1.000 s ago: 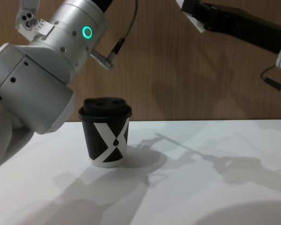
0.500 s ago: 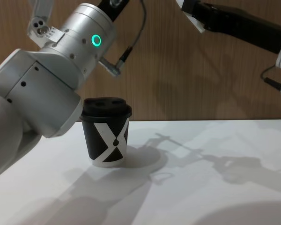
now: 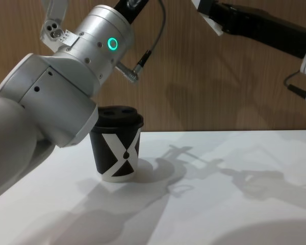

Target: Pick up the straw with one hand, pass it to the other hand, and insert it into the cup.

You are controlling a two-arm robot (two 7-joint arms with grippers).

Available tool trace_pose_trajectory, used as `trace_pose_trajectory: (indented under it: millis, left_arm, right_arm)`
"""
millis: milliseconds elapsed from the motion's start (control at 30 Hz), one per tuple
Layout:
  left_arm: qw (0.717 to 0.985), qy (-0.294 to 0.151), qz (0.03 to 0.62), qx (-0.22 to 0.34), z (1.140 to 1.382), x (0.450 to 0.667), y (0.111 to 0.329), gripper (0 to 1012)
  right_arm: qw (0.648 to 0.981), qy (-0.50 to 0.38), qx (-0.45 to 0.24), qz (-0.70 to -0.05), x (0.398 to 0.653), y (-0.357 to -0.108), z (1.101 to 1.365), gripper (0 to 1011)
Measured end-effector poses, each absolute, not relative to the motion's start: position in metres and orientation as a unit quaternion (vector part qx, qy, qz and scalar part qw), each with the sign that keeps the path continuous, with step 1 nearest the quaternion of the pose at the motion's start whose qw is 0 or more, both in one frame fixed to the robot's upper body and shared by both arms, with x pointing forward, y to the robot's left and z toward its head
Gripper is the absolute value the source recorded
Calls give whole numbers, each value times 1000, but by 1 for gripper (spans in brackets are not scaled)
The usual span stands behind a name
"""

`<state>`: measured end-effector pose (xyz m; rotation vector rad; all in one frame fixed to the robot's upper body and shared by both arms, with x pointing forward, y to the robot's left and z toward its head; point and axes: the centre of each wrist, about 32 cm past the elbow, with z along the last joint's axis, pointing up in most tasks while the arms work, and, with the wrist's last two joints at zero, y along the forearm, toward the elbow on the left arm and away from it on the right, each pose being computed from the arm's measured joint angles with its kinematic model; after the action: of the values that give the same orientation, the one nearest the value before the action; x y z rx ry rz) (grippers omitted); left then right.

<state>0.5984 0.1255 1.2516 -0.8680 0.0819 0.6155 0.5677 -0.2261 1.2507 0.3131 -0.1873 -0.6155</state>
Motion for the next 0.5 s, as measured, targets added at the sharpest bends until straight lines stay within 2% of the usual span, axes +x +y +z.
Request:
trace_pose_trajectory:
  millis: [100, 200, 233, 500]
  left_arm:
    - [860, 40, 293, -415, 1252, 599, 125, 884]
    - [860, 40, 294, -416, 1251, 600, 126, 755]
    - [859, 40, 294, -417, 1251, 601, 126, 755]
    - [859, 32, 289, -421, 1251, 603, 126, 472]
  right_arm:
    - [937, -92, 153, -301, 568, -226, 1251, 3]
    - [937, -92, 153, -301, 568, -226, 1251, 4]
    - [937, -92, 153, -301, 568, -226, 1251, 4]
    - [937, -92, 153, -301, 568, -226, 1251, 4]
